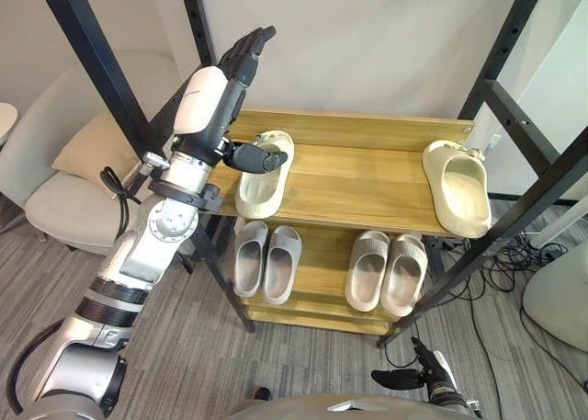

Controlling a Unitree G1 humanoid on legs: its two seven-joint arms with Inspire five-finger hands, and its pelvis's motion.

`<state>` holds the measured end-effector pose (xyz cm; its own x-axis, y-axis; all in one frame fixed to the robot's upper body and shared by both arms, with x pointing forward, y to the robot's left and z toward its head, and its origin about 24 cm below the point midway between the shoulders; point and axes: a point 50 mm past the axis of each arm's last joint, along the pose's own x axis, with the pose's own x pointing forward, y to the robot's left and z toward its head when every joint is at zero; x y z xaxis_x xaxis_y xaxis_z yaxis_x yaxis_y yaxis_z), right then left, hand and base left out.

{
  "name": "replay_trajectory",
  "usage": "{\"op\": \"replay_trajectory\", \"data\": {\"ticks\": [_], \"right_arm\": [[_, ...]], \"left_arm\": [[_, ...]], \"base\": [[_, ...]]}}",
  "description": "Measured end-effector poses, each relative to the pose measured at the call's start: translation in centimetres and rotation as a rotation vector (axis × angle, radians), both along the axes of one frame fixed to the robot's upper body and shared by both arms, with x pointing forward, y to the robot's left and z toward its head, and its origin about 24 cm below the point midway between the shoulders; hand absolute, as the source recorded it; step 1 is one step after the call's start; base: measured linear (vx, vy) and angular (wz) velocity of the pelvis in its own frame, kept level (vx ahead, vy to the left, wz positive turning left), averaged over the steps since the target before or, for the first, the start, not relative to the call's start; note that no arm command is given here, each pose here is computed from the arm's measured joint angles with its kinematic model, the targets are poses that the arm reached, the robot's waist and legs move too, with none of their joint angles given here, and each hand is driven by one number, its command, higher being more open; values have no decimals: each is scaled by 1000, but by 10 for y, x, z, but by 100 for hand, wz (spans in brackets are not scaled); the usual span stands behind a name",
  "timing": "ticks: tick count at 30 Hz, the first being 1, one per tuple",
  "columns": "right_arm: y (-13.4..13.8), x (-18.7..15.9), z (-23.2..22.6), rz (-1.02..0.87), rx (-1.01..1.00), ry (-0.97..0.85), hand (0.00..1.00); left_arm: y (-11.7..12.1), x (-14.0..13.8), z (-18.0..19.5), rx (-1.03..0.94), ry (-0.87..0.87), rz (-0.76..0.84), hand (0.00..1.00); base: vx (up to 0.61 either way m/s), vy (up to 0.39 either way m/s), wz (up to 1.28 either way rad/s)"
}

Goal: Organize the slippers on the shoe rack

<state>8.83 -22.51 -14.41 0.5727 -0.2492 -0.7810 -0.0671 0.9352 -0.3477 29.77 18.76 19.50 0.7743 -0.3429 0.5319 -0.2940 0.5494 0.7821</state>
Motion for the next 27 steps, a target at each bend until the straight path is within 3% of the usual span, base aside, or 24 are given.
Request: {"op": "replay_trajectory", "data": {"ticks": [27], "right_arm": [[3, 0, 0, 15, 22, 0, 100]], "left_arm": [[30, 0, -11, 160, 15, 186, 100]], "base": [[0, 0, 0]]}}
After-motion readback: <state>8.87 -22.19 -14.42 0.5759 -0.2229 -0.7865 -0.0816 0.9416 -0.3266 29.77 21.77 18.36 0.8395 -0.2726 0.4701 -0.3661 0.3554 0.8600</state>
